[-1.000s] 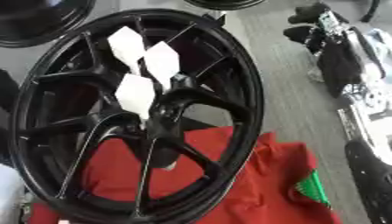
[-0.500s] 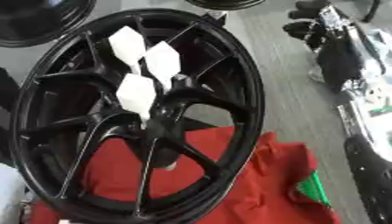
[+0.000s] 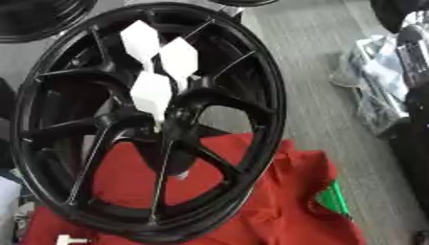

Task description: Pull the pin out of the wheel hub.

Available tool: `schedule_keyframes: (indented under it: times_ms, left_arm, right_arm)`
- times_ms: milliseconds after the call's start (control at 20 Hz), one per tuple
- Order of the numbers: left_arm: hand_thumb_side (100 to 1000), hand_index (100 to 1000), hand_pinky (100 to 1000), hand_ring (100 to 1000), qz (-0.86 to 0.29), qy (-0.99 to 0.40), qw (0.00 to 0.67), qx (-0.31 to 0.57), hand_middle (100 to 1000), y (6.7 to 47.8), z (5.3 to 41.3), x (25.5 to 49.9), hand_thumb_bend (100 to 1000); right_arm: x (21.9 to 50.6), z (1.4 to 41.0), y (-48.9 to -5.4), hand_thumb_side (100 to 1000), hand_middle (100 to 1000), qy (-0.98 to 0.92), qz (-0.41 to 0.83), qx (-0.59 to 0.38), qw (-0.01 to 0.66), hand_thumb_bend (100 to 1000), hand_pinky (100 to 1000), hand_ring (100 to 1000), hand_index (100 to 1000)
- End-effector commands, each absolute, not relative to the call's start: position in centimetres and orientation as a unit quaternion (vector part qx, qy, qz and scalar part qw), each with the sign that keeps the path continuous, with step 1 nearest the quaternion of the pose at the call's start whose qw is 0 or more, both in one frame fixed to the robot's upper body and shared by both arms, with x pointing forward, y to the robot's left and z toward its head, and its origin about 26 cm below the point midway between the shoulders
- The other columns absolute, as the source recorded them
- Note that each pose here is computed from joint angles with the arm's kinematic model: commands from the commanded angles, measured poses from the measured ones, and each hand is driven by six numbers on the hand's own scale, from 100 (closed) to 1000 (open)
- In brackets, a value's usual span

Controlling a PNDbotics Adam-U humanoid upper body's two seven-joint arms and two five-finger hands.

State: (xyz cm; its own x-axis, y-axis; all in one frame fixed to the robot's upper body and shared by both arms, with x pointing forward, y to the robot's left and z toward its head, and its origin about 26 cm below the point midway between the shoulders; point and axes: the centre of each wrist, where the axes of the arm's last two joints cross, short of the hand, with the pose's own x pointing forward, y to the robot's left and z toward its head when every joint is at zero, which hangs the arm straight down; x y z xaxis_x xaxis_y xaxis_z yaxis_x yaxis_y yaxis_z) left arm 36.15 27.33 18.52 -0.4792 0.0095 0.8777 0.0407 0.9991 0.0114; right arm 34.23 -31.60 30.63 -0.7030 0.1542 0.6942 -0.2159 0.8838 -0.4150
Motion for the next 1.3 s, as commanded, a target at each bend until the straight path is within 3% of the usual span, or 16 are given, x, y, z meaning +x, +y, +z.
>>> schedule_keyframes:
  times_ms: [50, 350, 700, 950, 1300]
  left_arm:
    - [782, 819, 805, 774, -0.026, -0.869, 0.495, 0.005, 720, 28.4, 19.7, 35.8, 122]
    - [776, 819, 806, 776, -0.020, -0.868, 0.495, 0.032, 722, 30.2, 19.7, 35.4, 111]
    - [779, 819, 807, 776, -0.004, -0.859, 0.507, 0.065, 722, 33.1, 19.3, 34.7, 100]
    - [782, 819, 807, 776, -0.010, -0.854, 0.514, 0.081, 722, 34.2, 19.0, 34.5, 100]
    - [788, 819, 807, 776, -0.020, -0.847, 0.523, 0.094, 722, 35.1, 18.7, 34.4, 100]
  right_arm:
    - [34.0, 33.2, -31.1, 626, 745, -0.882, 0.299, 0.008, 0.364, 100, 853, 757, 798]
    - [34.2, 36.0, -28.5, 534, 754, -0.857, 0.403, -0.004, 0.322, 100, 853, 768, 808]
    - [32.6, 38.7, -23.8, 441, 758, -0.806, 0.548, -0.024, 0.221, 100, 850, 780, 824]
    - [31.2, 40.0, -20.3, 488, 762, -0.743, 0.651, -0.036, 0.149, 100, 850, 790, 834]
    - [32.2, 39.9, -18.1, 605, 766, -0.660, 0.738, -0.048, 0.134, 100, 853, 795, 833]
